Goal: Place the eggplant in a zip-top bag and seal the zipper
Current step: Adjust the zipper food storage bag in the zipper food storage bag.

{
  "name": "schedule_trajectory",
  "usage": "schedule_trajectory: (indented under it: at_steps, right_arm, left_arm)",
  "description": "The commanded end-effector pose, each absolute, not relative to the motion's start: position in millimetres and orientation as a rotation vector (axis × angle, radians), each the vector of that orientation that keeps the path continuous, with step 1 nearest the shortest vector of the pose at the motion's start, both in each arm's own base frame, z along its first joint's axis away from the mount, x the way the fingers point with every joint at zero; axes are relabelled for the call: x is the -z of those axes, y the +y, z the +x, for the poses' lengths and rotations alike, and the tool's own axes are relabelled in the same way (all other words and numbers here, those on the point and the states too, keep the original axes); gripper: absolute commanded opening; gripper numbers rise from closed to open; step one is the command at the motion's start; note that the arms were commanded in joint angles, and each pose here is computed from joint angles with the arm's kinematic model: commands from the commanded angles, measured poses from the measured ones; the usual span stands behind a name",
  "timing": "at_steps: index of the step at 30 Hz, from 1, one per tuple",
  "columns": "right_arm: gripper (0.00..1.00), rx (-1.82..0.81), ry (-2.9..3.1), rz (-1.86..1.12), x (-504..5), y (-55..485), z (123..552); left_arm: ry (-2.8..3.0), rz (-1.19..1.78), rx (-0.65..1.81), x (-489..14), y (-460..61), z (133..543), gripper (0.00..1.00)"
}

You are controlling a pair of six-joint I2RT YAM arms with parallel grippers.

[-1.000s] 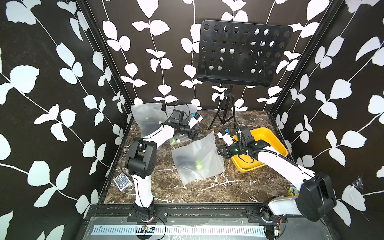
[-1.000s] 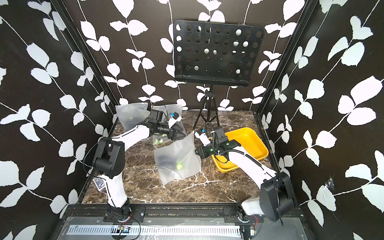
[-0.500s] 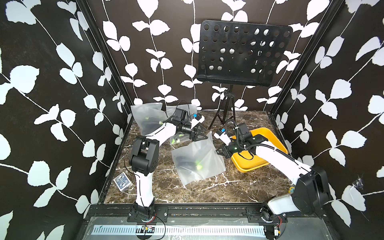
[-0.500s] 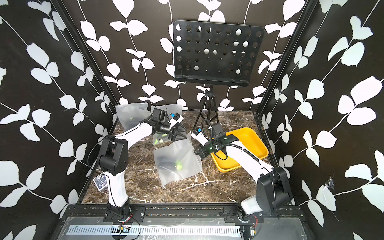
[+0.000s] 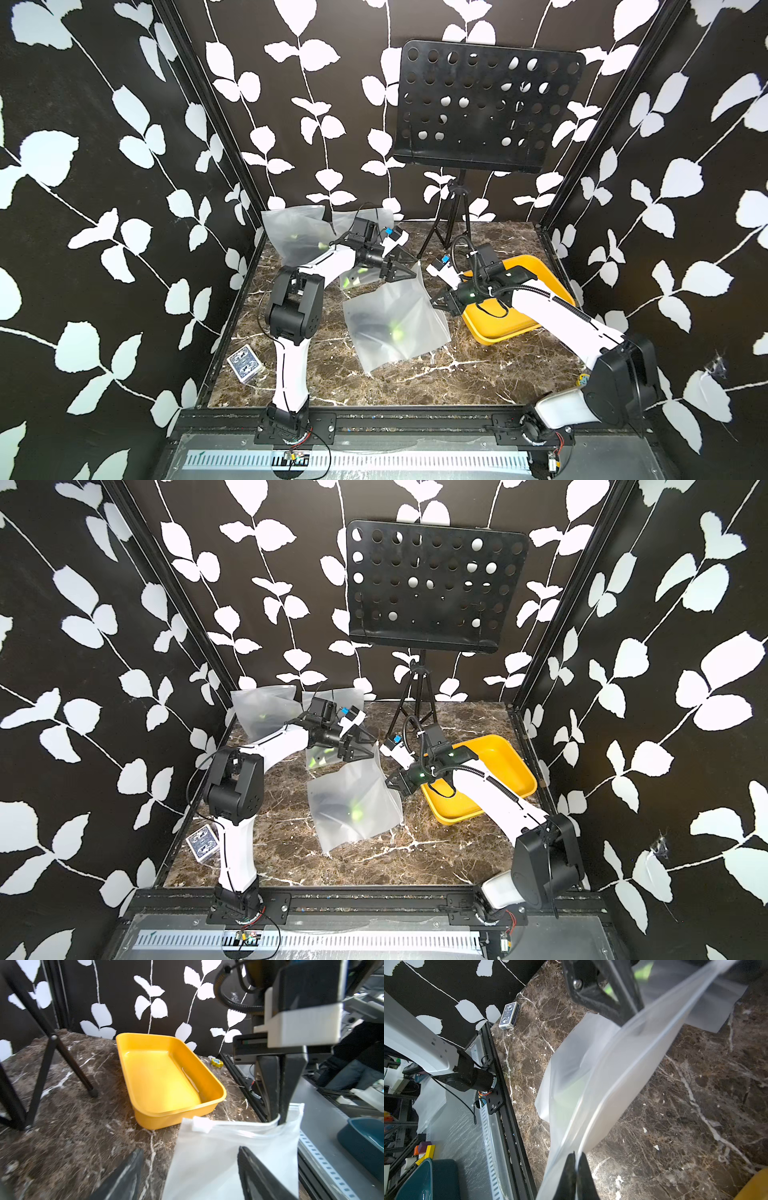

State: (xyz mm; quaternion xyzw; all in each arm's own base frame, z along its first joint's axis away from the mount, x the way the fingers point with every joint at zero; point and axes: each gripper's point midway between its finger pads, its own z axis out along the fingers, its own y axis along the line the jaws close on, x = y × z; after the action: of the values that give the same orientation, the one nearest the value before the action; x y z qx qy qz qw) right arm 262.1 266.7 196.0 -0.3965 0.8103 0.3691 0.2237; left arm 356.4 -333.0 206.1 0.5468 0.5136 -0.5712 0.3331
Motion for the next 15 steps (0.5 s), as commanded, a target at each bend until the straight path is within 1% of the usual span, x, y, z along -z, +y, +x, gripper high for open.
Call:
schedule_trajectory:
  at_steps: [1, 6, 7, 9, 11, 14, 15]
  right_arm:
    - [0.00, -1.032, 2.207, -1.146, -201, 270, 262]
    - [0.00, -0.976, 2.206, -1.136, -202, 266, 269]
    - [0.00, -0.970, 2.207, -1.132, -202, 265, 270]
    - [0.00, -0.953, 2.206, -1.122, -202, 263, 273]
    - [0.00, -0.945, 2.209, -1.114, -201, 262, 275]
    - [0.00, -0.928, 2.209, -1.103, -200, 259, 278]
    - [0.00, -0.920, 2.210, -1.097, -199, 257, 279]
  left_arm:
    - [1.206, 1.458, 1.537, -227, -337, 346, 0.73]
    - [1.204, 1.454, 1.576, -226, -337, 343, 0.67]
    - [1.206, 1.453, 1.576, -227, -337, 343, 0.64]
    - [1.209, 1.451, 1.582, -228, -337, 341, 0.53]
    - [1.215, 1.451, 1.579, -230, -336, 341, 0.49]
    - [1.243, 1.448, 1.566, -228, -336, 342, 0.27]
    - [1.261, 1.442, 1.568, -226, -336, 343, 0.26]
